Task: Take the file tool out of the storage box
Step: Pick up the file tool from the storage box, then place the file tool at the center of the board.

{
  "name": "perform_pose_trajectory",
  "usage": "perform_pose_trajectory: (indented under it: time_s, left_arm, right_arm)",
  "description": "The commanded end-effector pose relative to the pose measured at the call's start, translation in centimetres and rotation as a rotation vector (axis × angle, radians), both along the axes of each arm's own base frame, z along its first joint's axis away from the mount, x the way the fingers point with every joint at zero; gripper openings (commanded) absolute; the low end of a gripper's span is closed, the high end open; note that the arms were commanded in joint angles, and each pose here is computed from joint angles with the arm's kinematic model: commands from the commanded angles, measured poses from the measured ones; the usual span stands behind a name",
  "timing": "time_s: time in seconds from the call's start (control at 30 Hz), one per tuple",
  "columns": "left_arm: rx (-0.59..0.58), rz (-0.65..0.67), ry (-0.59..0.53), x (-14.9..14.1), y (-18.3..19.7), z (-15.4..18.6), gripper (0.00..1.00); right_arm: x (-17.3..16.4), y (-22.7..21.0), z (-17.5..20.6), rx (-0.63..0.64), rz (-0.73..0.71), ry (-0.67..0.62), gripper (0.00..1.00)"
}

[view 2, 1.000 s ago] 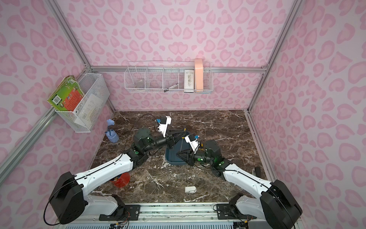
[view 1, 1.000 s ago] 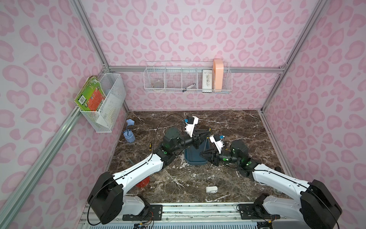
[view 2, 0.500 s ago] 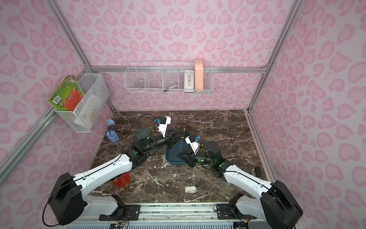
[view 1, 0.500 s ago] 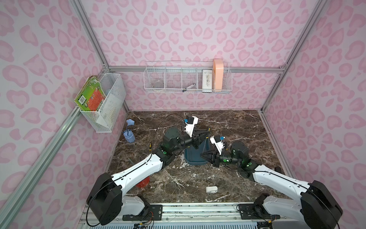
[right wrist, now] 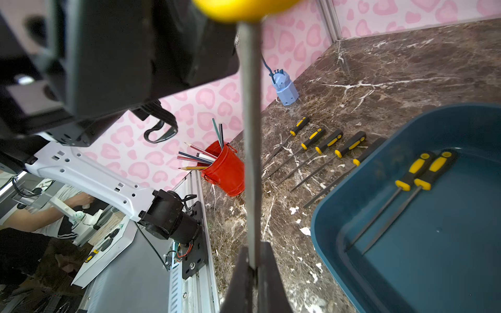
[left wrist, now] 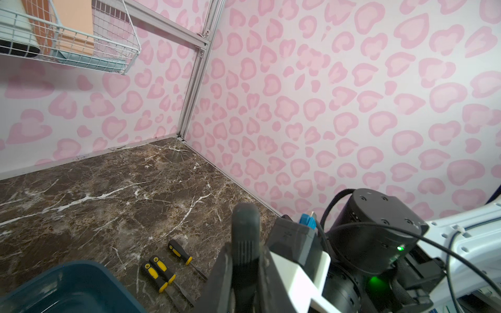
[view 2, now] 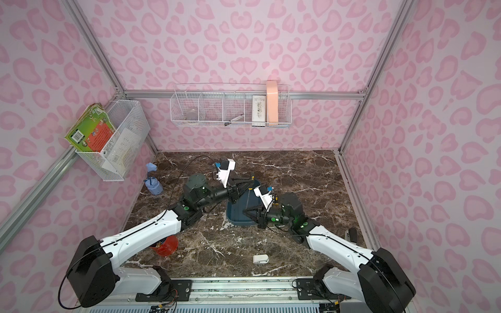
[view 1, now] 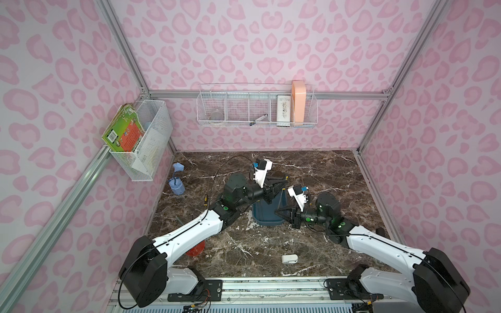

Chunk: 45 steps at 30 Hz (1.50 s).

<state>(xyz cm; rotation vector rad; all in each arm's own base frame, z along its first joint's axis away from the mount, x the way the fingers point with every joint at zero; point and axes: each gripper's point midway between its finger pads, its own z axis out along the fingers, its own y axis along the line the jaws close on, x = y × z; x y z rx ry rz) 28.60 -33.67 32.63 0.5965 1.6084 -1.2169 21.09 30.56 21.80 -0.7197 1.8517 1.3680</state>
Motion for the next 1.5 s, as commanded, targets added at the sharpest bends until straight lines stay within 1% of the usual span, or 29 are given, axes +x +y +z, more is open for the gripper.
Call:
perform_pose_trajectory:
  time_s: [0.0,0.03,0.13,0.2,0.27,0.33,0.43,0.5,0.57,0.7,0.8,0.9,1.03,1.1,1.23,1.47]
  left_arm:
    - [0.031,0.014,0.024,-0.3,0.5,-0.3,0.54]
    - [0.038,0.021,0.023,-0.5,0.8,-0.5,0.57]
    - [0.069,0.074,0.028,-0.9,2.3,-1.2,0.60]
    - [0.128,0.156,0.080,-0.4,3.6,-2.5,0.65]
    - [0.201,0.240,0.160,0.2,5.0,-4.0,0.67]
    - [0.253,0.251,0.162,0.4,5.3,-5.0,0.68]
    - [0.282,0.223,0.166,0.2,5.2,-6.1,0.68]
    - [0.314,0.229,0.172,0.4,5.4,-6.7,0.68]
    - [0.400,0.246,0.218,0.7,5.9,-8.4,0.68]
    - [0.497,0.212,0.276,1.0,5.7,-10.7,0.67]
    - [0.524,0.179,0.307,1.3,5.4,-12.4,0.66]
    - [0.537,0.147,0.325,1.3,5.1,-13.1,0.66]
    - [0.549,0.121,0.326,1.0,5.1,-13.3,0.66]
    - [0.548,0.116,0.323,0.8,5.2,-13.3,0.66]
    - [0.560,0.112,0.320,0.4,5.6,-13.2,0.66]
    - [0.551,0.098,0.315,0.0,5.5,-13.1,0.66]
  right_arm:
    - [2.1,-1.5,-1.5,-0.123,-0.124,0.042,0.00]
    - [2.9,-2.5,-2.3,-0.183,-0.176,0.088,0.00]
    - [4.3,-6.0,-4.3,-0.355,-0.303,0.185,0.00]
    - [4.8,-8.4,-5.6,-0.497,-0.381,0.233,0.00]
    - [5.0,-11.5,-7.3,-0.664,-0.473,0.290,0.00]
    - [4.9,-13.8,-8.7,-0.783,-0.526,0.352,0.00]
    - [4.6,-15.5,-10.1,-0.875,-0.538,0.446,0.00]
    - [4.6,-16.7,-11.6,-0.943,-0.558,0.509,0.00]
    - [4.7,-18.3,-13.2,-1.018,-0.571,0.579,0.00]
    - [4.5,-20.2,-15.6,-1.108,-0.564,0.687,0.00]
    - [4.4,-21.4,-16.2,-1.142,-0.578,0.738,0.00]
    - [4.2,-22.0,-16.4,-1.175,-0.572,0.770,0.00]
    - [3.7,-22.7,-16.9,-1.244,-0.541,0.828,0.00]
    - [3.8,-22.8,-17.4,-1.257,-0.524,0.855,0.00]
    - [3.9,-22.8,-18.3,-1.268,-0.487,0.902,0.00]
    - [4.3,-22.8,-19.5,-1.270,-0.453,0.937,0.00]
